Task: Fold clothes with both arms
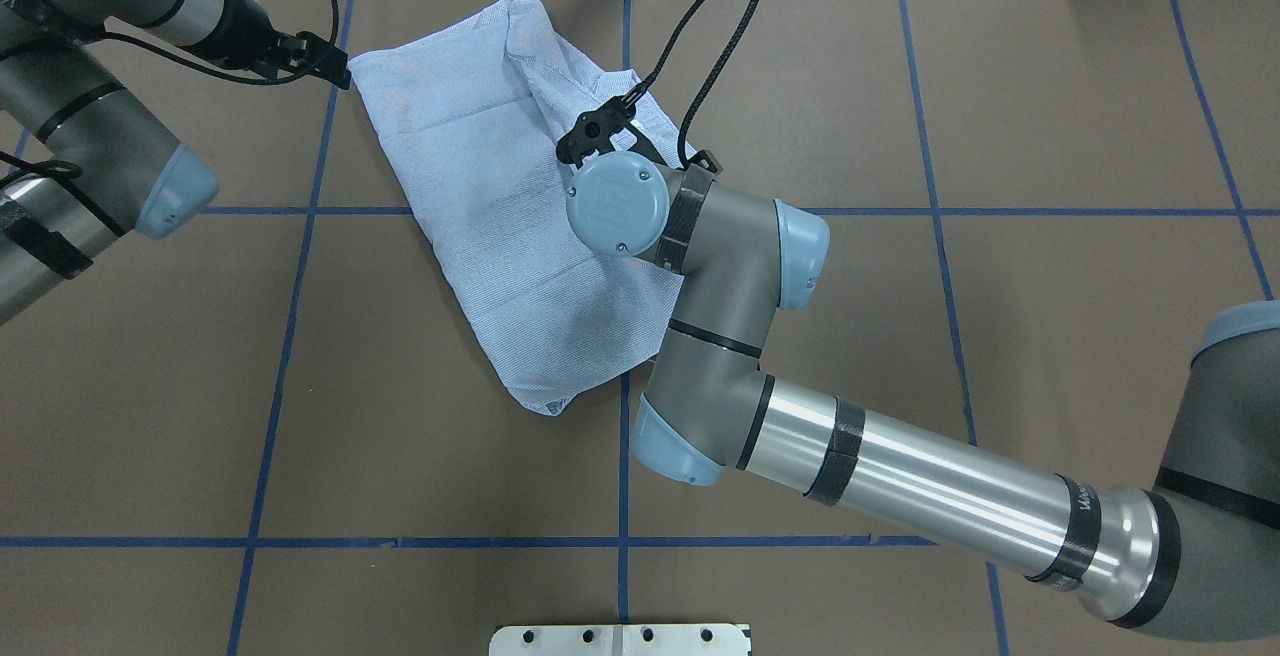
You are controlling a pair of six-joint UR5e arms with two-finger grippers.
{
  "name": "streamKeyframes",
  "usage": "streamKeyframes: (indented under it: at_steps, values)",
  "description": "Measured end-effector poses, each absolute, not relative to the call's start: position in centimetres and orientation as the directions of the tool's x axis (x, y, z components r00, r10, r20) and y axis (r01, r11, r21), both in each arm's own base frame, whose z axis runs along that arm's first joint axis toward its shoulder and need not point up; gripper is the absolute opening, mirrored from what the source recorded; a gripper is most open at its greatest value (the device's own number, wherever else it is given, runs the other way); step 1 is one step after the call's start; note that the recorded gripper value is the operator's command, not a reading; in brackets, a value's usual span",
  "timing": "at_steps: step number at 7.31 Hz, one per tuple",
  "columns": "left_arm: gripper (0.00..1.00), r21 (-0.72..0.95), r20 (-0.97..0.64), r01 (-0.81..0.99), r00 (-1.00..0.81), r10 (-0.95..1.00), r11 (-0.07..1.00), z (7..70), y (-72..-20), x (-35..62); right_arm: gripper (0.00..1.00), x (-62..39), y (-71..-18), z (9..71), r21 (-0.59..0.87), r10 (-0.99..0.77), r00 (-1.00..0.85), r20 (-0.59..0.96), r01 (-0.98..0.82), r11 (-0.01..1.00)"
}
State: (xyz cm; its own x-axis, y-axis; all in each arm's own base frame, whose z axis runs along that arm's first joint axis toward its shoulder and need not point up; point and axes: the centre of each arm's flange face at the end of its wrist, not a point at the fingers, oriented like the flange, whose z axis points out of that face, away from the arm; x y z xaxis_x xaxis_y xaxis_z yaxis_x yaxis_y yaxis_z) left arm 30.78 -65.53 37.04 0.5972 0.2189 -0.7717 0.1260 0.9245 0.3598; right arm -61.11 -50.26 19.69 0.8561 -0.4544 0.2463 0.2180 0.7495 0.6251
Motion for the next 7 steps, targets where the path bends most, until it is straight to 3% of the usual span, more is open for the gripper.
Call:
streamKeyframes:
  at_steps: [3, 7]
  values:
    - [1.0, 0.359, -0.772, 0.126, 0.598, 0.218, 0.925, 37.1, -65.5, 30.8, 0.86, -61.1, -51.3, 21.0, 0.626, -0.462, 0.872, 0.16, 0.272, 0.731]
    - [1.0, 0.361, -0.772, 0.125, 0.595, 0.221, 0.924, 36.8, -65.4, 30.7, 0.84, -56.3, -60.8, 26.9, 0.598, -0.368, 0.927, 0.079, 0.251, 0.761]
